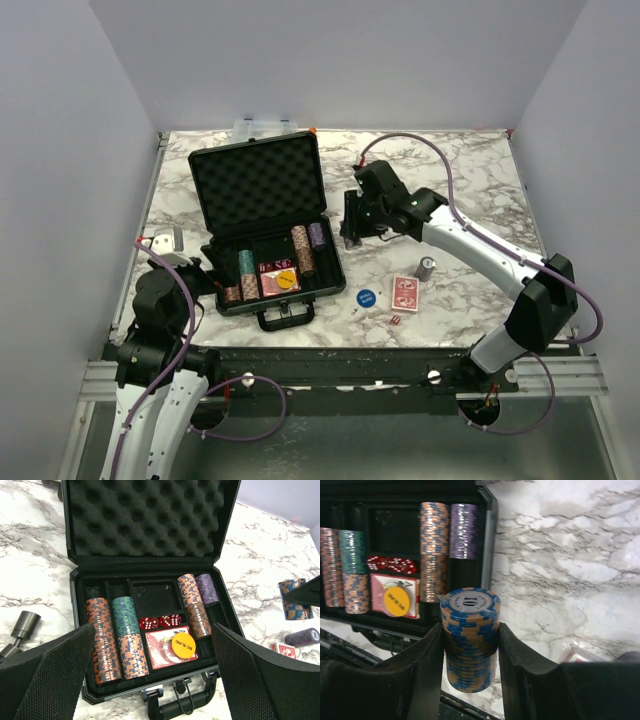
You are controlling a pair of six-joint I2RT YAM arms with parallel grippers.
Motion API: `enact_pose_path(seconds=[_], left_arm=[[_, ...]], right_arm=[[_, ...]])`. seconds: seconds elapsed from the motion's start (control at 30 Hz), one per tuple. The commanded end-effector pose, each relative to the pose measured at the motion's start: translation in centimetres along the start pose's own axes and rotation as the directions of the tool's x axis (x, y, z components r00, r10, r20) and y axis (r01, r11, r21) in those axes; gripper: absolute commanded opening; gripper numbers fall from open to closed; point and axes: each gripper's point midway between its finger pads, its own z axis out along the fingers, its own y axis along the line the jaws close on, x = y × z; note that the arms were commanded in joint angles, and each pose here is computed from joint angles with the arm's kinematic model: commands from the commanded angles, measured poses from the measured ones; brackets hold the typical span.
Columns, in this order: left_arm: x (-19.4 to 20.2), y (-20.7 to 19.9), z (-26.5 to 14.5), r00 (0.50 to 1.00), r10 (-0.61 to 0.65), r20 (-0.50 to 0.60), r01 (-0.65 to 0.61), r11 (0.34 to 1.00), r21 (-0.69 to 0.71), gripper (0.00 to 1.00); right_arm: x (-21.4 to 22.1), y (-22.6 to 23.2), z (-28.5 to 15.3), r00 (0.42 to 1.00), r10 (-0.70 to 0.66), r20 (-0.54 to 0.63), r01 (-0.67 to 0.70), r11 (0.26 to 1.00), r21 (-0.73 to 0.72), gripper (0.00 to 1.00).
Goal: Pack up texas hold em set
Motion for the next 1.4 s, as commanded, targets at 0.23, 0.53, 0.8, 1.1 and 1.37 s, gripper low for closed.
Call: enact_pose_path(seconds=[0.23,0.53,0.8,1.1,1.37], left_arm=[[0.5,0.4,-0.1,1.0,0.015,-0.009,-0.015,1.0,-0.012,0.98],[0.5,0.4,-0.1,1.0,0.014,-0.014,-0.015,1.0,-0.01,0.98],[0.6,0.4,0.0,1.0,0.015,-0.016,-0.015,1.0,-0.013,0.98],[0.7,0.4,0.1,1.0,0.015,-0.022,-0.015,1.0,-0.014,0.98],[0.7,0.3,0.3,0.999,0.017,-0.033,-0.018,1.0,-0.013,0.98]], right_arm=[[-0.8,4.6,1.9,0.999,-0.038,-0.008,0.037,0.995,-0.093,0.11],[0.4,5.1,4.6,0.998,-0.041,-0.04,0.038,0.995,-0.089,0.11],[1.8,5.5,6.7,0.996,-0.045,-0.074,0.039,0.996,-0.082,0.11],[3.1,5.3,8.5,0.994,-0.02,-0.106,0.015,0.999,-0.048,0.16],[4.3,5.1,9.6,0.991,-0.01,-0.13,0.008,1.0,-0.019,0.18]])
